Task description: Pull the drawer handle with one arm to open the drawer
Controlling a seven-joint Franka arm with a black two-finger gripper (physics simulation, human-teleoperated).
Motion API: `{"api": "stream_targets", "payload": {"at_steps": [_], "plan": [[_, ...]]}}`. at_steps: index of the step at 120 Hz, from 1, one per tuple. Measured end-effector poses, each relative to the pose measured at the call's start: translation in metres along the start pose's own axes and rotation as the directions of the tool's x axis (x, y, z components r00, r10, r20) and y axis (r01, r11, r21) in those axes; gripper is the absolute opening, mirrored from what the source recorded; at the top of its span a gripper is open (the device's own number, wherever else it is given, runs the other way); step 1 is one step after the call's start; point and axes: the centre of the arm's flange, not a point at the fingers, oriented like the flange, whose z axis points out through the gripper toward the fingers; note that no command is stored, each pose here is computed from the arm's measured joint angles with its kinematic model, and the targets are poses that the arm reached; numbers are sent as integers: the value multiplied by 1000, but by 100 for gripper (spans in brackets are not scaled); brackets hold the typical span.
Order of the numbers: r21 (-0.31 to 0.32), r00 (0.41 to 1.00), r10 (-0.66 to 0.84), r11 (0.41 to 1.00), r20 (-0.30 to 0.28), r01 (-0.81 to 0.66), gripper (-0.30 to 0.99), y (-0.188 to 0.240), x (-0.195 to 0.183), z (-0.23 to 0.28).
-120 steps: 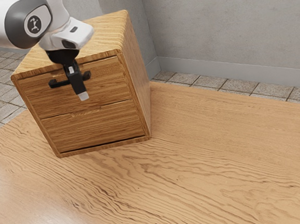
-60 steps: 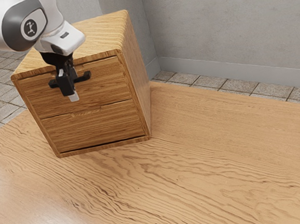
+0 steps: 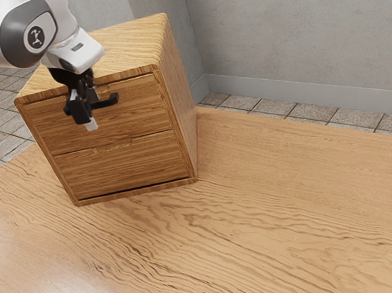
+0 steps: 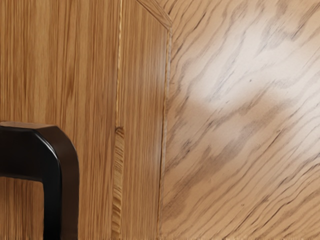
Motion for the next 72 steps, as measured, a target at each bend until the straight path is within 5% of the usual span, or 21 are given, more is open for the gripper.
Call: {"api": "stream_targets", "payload": {"at_steps": [72], "plan": [[34,998,48,998,33,-49,43,-4,-3,1]]}}
